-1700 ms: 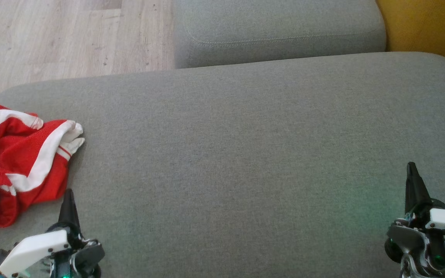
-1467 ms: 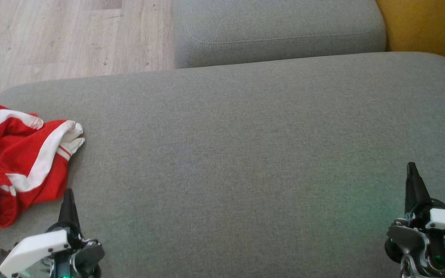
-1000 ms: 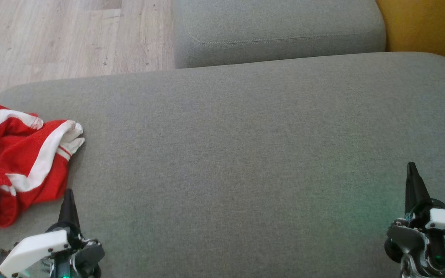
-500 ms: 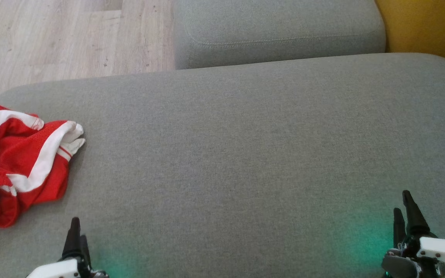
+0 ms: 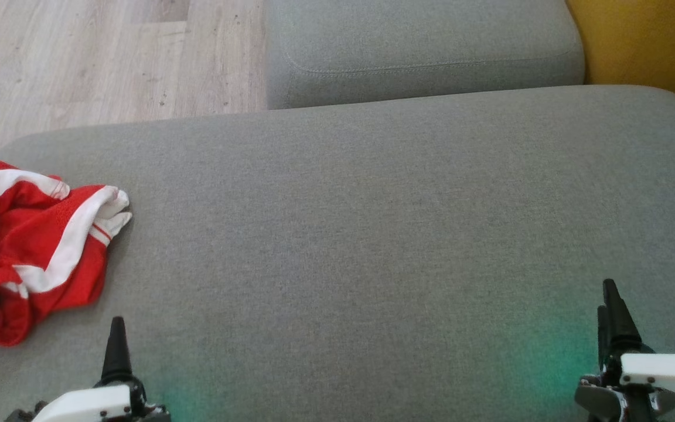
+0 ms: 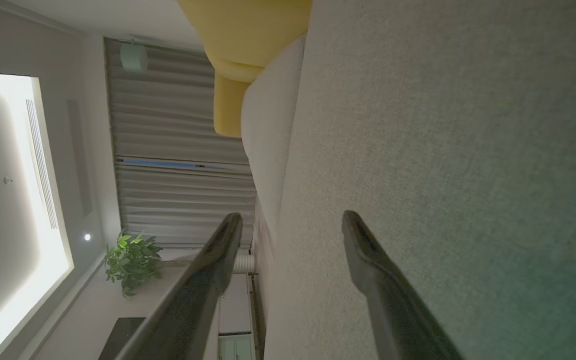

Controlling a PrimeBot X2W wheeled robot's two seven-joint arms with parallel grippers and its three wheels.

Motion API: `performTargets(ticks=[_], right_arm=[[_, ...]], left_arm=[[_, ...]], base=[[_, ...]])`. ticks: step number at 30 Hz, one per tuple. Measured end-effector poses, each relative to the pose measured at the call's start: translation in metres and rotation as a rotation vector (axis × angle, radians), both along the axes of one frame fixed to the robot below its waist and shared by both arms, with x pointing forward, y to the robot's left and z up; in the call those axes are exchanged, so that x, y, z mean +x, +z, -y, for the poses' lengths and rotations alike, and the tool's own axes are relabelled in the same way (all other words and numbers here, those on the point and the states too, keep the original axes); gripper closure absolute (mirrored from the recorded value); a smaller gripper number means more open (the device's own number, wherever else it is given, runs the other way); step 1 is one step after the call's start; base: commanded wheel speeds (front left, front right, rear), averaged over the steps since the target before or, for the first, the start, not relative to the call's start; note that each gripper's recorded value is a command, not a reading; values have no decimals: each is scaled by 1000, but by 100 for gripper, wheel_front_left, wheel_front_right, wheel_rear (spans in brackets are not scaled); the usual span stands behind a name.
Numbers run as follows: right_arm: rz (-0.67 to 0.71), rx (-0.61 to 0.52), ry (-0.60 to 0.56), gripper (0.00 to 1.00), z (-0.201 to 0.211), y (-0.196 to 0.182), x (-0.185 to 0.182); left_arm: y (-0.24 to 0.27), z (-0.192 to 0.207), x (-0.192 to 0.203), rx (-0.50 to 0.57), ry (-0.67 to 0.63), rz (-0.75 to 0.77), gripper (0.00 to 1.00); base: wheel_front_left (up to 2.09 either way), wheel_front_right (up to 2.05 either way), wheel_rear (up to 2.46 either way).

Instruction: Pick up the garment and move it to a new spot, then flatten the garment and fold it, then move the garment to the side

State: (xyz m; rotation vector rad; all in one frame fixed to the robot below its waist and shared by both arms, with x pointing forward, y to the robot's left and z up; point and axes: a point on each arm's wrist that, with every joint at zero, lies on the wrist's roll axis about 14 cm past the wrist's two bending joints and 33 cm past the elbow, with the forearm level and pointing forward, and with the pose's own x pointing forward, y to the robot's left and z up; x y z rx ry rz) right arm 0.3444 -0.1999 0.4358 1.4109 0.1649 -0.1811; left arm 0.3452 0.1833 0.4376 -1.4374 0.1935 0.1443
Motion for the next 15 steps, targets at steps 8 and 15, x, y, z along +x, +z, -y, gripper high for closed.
performTargets(ticks=[8,15], right_arm=[[19,-100,26,0,-3,7,3],[41,-202,59,0,-9,14,5]], left_arm=[[6,0,1,104,-18,12,0],[12,6,2,206,-46,27,0]], base=[[0,0,0],[0,0,0]])
